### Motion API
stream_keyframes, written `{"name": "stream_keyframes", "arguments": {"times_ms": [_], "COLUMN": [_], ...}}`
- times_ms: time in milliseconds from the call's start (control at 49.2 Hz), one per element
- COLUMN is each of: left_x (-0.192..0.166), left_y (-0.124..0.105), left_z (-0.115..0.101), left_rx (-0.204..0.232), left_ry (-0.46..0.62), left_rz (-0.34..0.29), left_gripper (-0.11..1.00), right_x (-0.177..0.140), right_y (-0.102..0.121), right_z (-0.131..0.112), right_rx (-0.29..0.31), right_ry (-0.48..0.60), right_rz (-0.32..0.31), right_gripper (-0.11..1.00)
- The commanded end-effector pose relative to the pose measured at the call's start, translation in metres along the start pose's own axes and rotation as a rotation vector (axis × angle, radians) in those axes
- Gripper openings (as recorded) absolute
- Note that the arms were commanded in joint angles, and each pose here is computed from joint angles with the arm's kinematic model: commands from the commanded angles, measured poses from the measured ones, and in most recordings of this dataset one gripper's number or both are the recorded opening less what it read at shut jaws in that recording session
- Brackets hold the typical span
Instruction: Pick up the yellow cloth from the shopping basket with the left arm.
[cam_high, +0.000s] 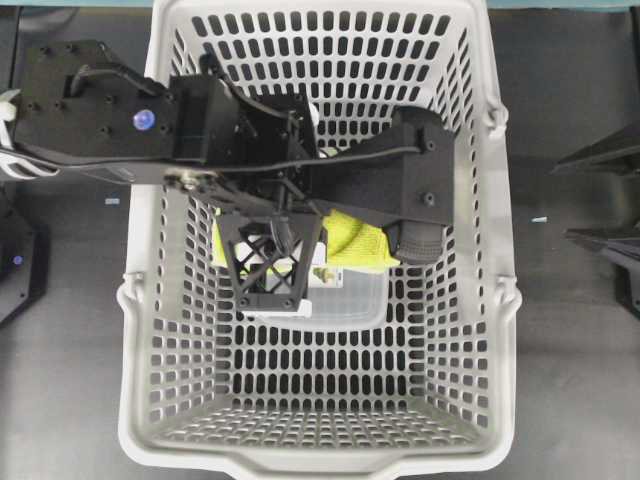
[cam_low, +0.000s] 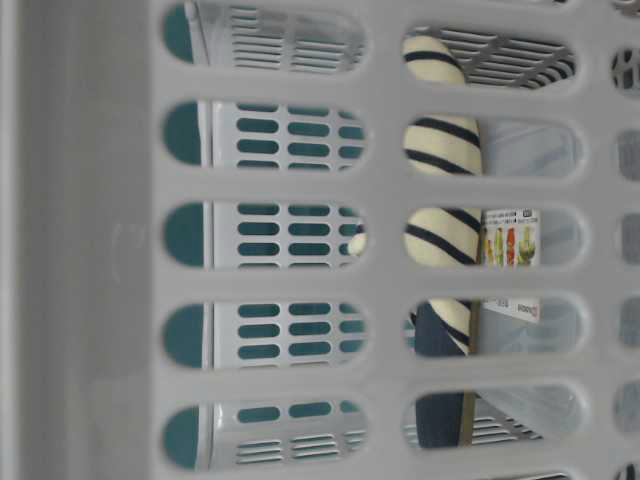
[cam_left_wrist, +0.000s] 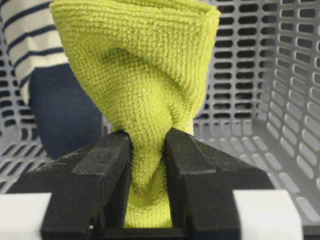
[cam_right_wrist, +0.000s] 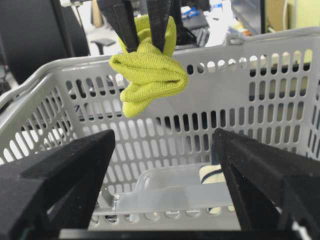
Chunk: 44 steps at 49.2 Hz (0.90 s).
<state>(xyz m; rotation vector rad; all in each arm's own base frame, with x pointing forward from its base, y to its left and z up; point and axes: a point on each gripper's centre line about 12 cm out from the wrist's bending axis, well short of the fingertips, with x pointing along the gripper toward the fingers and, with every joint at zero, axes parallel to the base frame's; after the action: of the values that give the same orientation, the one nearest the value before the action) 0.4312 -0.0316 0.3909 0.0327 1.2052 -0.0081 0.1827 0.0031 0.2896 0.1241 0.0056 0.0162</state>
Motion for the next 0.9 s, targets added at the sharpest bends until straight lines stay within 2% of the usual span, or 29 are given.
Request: {"name": "stream_keyframes", "arguments": {"times_ms": [0,549,875], "left_x": [-0.0146,-0.0152,-0.0156], "left_y": [0.0004,0.0007,0.0006], "left_z": [0.0019,0.0054,0.0081], "left_rx": [-0.001,-0.005,-0.005], "left_ry": [-0.042,-0.071,-0.091], "left_rz": [0.002,-0.001,-0.002], "left_gripper": [0.18,0.18,0.18], "right_x": [0.001,-0.0077,-0.0079], "right_y": [0.0006,0.0014,0.0011], "right_z": [0.0028,0.0097,0.007], "right_rx": [0.005,0.006,0.008], "right_ry": [-0.007,-0.052,-0.032], "right_rz": [0.002,0.008,0.006], "right_gripper": [0.77,0.77,0.77]}}
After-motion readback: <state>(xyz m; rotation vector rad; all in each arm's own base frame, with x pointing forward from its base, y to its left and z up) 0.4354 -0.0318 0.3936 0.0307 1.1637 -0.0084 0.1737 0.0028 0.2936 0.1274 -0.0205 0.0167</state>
